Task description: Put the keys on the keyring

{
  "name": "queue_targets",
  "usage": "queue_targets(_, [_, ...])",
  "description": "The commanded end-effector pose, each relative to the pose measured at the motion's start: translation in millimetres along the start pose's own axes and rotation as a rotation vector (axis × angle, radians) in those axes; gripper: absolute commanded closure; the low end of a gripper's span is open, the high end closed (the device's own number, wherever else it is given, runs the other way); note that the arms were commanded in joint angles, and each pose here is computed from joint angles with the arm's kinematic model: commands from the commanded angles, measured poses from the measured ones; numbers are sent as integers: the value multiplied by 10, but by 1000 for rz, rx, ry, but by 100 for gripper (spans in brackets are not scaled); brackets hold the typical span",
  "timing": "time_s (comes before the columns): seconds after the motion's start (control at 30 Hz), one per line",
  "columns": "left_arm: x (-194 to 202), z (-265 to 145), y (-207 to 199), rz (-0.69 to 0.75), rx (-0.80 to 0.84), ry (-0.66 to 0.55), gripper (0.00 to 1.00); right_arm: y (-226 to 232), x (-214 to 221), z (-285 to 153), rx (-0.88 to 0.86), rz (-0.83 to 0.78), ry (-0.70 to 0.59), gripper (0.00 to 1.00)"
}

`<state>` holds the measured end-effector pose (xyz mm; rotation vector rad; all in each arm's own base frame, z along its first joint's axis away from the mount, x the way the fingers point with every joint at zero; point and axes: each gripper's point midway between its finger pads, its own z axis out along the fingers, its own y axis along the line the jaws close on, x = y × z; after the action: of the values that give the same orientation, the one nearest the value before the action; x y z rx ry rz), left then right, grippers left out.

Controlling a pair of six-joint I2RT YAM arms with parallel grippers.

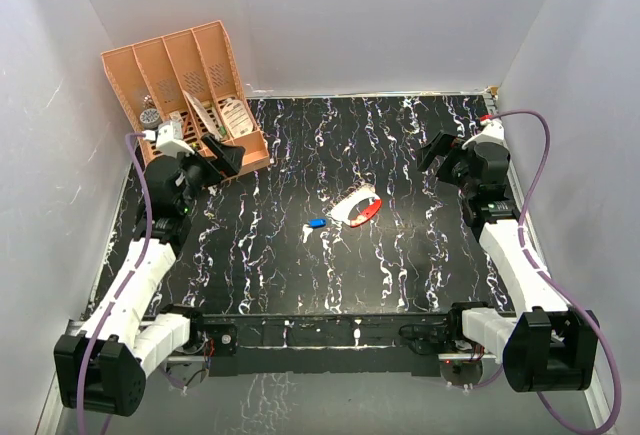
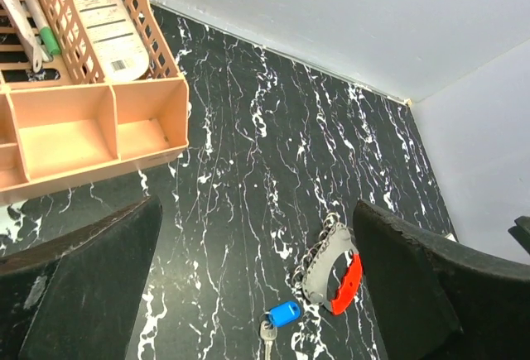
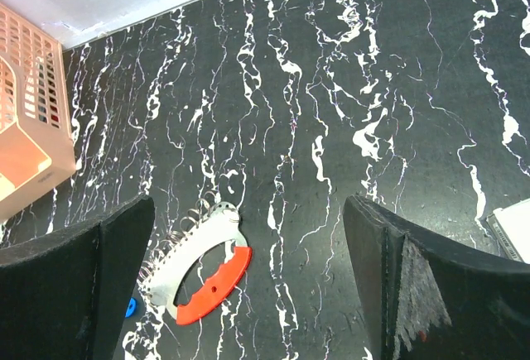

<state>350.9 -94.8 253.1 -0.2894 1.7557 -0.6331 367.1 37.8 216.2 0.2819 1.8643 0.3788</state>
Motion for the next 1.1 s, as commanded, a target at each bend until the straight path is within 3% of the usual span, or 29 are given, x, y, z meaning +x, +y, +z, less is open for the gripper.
queue_targets(0.0, [-125,-155,-105,36,58,-89,1,116,-284,-63,-31,-25,-83,2])
queue_targets(0.13, [-189,-177,-92,36,19,-78,1,133,-281,-69,-42,-32,-81,2])
queue_targets(0.33, [-209,-244,-250,46,109,-97,1,198,-232,-51,-86,-63,-50,3])
queue_targets(0.5, [25,-93,-287,40,146,8,1,643,232,69,-245,-110,125,9])
queue_targets(0.63, [252,-22,-183,70,74,74,1,988,703,168,-266,-191,235,11])
queue_targets(0.87, [644,16,-352,66,99,192,11,1445,1229,138,-365,-222,358,33])
queue_targets(1.07, [1008,-24,-365,71,84,261,19,1772,1653,74,-424,-259,434,40])
